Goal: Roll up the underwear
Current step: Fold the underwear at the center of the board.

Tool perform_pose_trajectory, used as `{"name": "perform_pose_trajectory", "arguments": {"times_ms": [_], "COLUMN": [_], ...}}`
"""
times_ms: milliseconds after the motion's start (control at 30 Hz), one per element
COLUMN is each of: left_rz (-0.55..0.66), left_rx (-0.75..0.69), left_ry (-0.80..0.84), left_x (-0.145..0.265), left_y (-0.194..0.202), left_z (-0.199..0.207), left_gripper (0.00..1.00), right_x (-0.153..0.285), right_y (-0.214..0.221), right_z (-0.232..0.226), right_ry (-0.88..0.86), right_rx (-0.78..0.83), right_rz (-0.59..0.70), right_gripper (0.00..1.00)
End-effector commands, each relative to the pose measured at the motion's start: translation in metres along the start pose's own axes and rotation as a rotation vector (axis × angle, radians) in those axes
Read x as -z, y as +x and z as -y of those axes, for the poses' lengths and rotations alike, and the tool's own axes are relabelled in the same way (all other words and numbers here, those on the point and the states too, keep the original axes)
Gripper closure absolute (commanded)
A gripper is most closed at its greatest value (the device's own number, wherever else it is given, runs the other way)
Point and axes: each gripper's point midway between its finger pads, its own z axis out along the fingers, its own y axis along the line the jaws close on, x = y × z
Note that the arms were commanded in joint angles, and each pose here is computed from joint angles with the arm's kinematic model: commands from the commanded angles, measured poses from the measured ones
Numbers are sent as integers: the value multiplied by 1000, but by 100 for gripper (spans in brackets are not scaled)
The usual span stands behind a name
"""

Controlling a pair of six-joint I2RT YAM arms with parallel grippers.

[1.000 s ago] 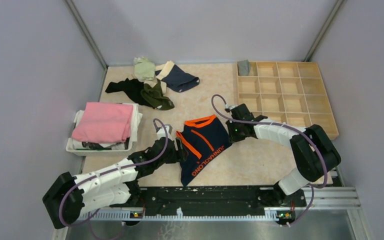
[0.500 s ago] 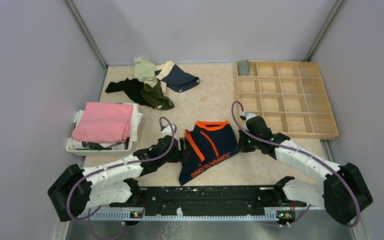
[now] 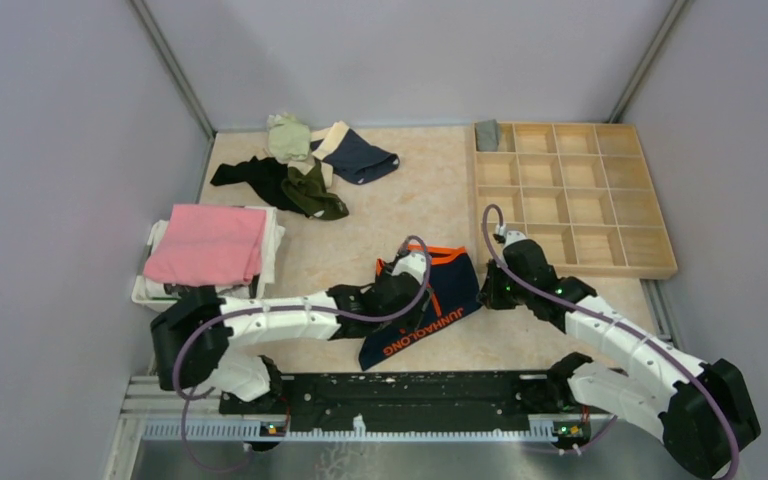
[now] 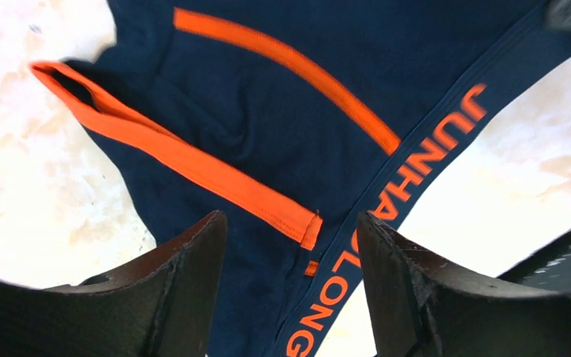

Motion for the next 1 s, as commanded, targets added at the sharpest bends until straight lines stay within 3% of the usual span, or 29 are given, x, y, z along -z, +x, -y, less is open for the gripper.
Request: {"name": "perform_pose_trajectory", "arguments": {"times_ms": [0, 733, 967], "left_rz": [-58, -128, -141], "left_rx": [-102, -178, -193], "left_ry": [-144, -181, -187], "left_x": [-7, -24, -29], "left_y": [17, 37, 41], "left_z": [-9, 8, 8], "left_gripper": [30, 43, 51], "right_x": [-1, -5, -4], "right_y": [0, 5, 3], "right_z": [-5, -3, -3], "right_ry": [-20, -22, -20], "right_rx": [-9, 2, 7], "right_rz": [10, 0, 2], "right_gripper": [100, 100, 100]}}
